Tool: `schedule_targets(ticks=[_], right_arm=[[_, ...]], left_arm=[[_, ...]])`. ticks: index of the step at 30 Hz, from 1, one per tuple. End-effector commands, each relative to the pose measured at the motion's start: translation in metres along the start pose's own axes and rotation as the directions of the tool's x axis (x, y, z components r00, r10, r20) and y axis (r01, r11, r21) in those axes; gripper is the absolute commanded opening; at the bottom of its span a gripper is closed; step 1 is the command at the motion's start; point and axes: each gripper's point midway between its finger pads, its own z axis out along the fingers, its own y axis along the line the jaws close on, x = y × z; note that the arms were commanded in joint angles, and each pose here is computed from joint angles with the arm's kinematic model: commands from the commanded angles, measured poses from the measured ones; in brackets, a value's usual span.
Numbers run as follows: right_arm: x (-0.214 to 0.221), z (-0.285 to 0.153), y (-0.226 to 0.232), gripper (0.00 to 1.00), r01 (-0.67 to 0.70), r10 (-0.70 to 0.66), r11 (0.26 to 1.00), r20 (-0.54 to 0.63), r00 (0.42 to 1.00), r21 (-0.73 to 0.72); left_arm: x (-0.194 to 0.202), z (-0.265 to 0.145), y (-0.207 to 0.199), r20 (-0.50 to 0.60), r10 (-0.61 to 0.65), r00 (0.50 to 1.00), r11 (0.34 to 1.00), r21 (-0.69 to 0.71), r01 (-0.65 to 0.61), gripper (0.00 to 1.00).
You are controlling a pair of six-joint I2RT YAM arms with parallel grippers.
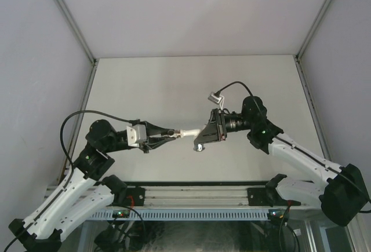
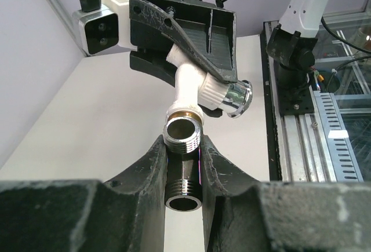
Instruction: Install the water faucets
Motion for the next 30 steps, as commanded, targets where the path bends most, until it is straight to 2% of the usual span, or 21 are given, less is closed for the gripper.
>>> schedule_targets(ticks=[1, 2, 4, 7, 11, 14, 18, 22, 27, 30], right_arm=[[-0.006, 0.001, 0.036, 0.41, 0.106, -0.103, 0.991, 0.035, 0.994, -0.082], [-0.008, -0.001, 0.032, 0.50, 0.123, -0.120, 0.991, 0.057, 0.991, -0.053], [-0.017, -0.005, 0.024, 0.60, 0.173, -0.174, 0.985, 0.125, 0.977, 0.021], [-0.025, -0.014, 0.014, 0.68, 0.252, -0.269, 0.961, 0.180, 0.946, 0.111], [-0.037, -0.027, 0.000, 0.85, 0.322, -0.384, 0.910, 0.239, 0.892, 0.261], [-0.043, -0.039, -0.010, 0.94, 0.410, -0.511, 0.833, 0.236, 0.826, 0.372], [-0.054, -0.053, -0.012, 0.99, 0.496, -0.642, 0.732, 0.228, 0.732, 0.468], [-0.067, -0.071, -0.007, 1.00, 0.596, -0.796, 0.564, 0.187, 0.575, 0.572], [-0.064, -0.083, 0.006, 1.00, 0.786, -0.959, 0.238, 0.012, 0.282, 0.570], [-0.066, -0.092, 0.010, 1.00, 0.803, -0.982, 0.119, -0.047, 0.180, 0.584]], left_arm=[[-0.009, 0.003, 0.008, 0.016, 0.033, 0.999, 0.999, -0.023, -0.033, 0.00], [-0.010, 0.003, 0.008, 0.019, 0.030, 0.999, 0.999, -0.023, -0.030, 0.00], [-0.011, 0.002, 0.008, 0.023, 0.024, 0.999, 0.999, -0.024, -0.023, 0.00], [-0.015, 0.002, 0.007, 0.033, 0.020, 0.999, 1.000, -0.020, -0.019, 0.00], [-0.020, 0.002, 0.005, 0.047, 0.016, 0.999, 1.000, -0.012, -0.015, 0.00], [-0.023, 0.002, 0.005, 0.055, 0.011, 0.998, 1.000, -0.011, -0.011, 0.00], [-0.024, 0.003, 0.004, 0.059, 0.000, 0.998, 1.000, -0.008, 0.000, 0.00], [-0.026, 0.002, 0.005, 0.062, -0.001, 0.998, 1.000, -0.014, 0.002, 0.00], [-0.025, 0.002, 0.006, 0.057, -0.014, 0.998, 1.000, -0.020, 0.015, 0.00], [-0.024, 0.001, 0.006, 0.049, -0.022, 0.999, 0.999, -0.025, 0.023, 0.00]])
